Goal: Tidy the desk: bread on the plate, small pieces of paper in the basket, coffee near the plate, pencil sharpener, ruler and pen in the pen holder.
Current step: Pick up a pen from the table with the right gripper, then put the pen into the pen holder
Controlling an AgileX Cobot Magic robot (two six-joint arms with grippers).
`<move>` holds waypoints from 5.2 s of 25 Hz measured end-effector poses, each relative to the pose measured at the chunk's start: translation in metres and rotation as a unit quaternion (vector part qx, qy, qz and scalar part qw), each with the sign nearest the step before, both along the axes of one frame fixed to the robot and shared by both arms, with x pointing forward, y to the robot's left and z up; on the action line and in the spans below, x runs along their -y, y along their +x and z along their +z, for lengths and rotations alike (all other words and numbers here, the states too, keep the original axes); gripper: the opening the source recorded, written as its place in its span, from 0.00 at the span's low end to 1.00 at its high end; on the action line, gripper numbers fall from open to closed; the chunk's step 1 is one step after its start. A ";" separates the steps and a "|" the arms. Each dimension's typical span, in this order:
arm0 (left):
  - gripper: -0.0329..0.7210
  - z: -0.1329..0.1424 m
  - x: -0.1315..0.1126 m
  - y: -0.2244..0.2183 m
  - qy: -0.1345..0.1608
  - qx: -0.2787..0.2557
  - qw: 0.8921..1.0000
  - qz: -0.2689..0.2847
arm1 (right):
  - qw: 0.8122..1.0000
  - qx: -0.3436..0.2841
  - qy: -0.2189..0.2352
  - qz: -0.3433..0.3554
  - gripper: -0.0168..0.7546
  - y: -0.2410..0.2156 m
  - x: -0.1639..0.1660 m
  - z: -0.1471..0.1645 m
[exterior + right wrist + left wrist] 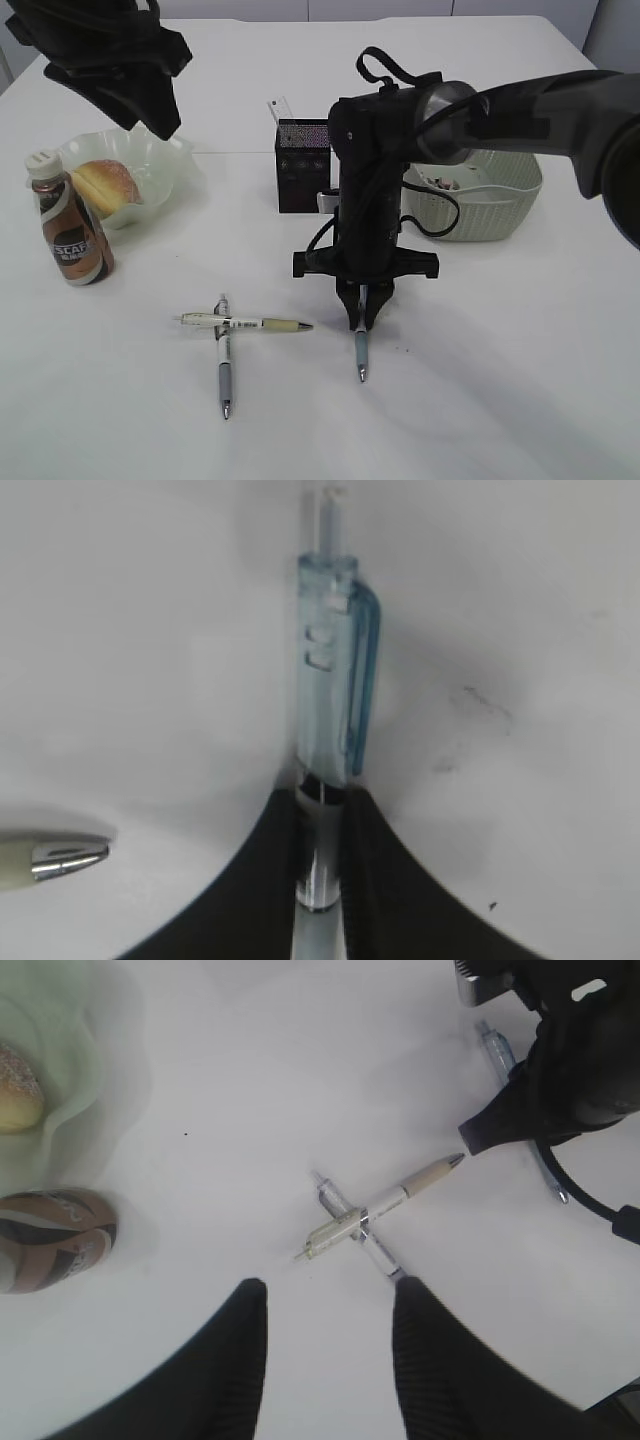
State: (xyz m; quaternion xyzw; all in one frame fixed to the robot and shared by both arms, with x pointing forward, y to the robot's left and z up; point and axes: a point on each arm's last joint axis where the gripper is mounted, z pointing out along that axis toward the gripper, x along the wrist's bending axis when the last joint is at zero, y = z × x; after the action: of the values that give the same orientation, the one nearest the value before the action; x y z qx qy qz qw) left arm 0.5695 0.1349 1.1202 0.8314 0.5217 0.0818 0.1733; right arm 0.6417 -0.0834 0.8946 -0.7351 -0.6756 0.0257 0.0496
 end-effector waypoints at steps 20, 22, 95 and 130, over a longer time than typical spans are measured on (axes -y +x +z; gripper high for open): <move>0.45 0.000 0.000 0.000 -0.001 0.000 1.000 0.000 | 0.972 0.140 0.045 0.185 0.10 0.016 -0.005 0.073; 0.45 0.000 0.000 0.000 -0.001 0.000 1.000 0.000 | 0.965 0.168 0.049 0.196 0.10 0.017 -0.006 0.082; 0.44 -0.004 0.000 0.029 0.030 0.119 0.992 -0.001 | 0.675 0.709 0.071 0.194 0.10 0.076 0.001 0.079; 0.44 -0.016 0.004 0.037 0.035 0.119 0.992 -0.004 | 0.709 0.674 0.058 0.201 0.17 0.101 0.005 0.044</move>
State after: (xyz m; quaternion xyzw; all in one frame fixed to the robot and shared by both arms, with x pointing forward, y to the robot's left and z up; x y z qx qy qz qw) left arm 0.6070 0.1312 1.1046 0.8230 0.4912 0.1976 0.2056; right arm 0.7424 -0.0887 0.9388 -0.3994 -0.6617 -0.5062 -0.3826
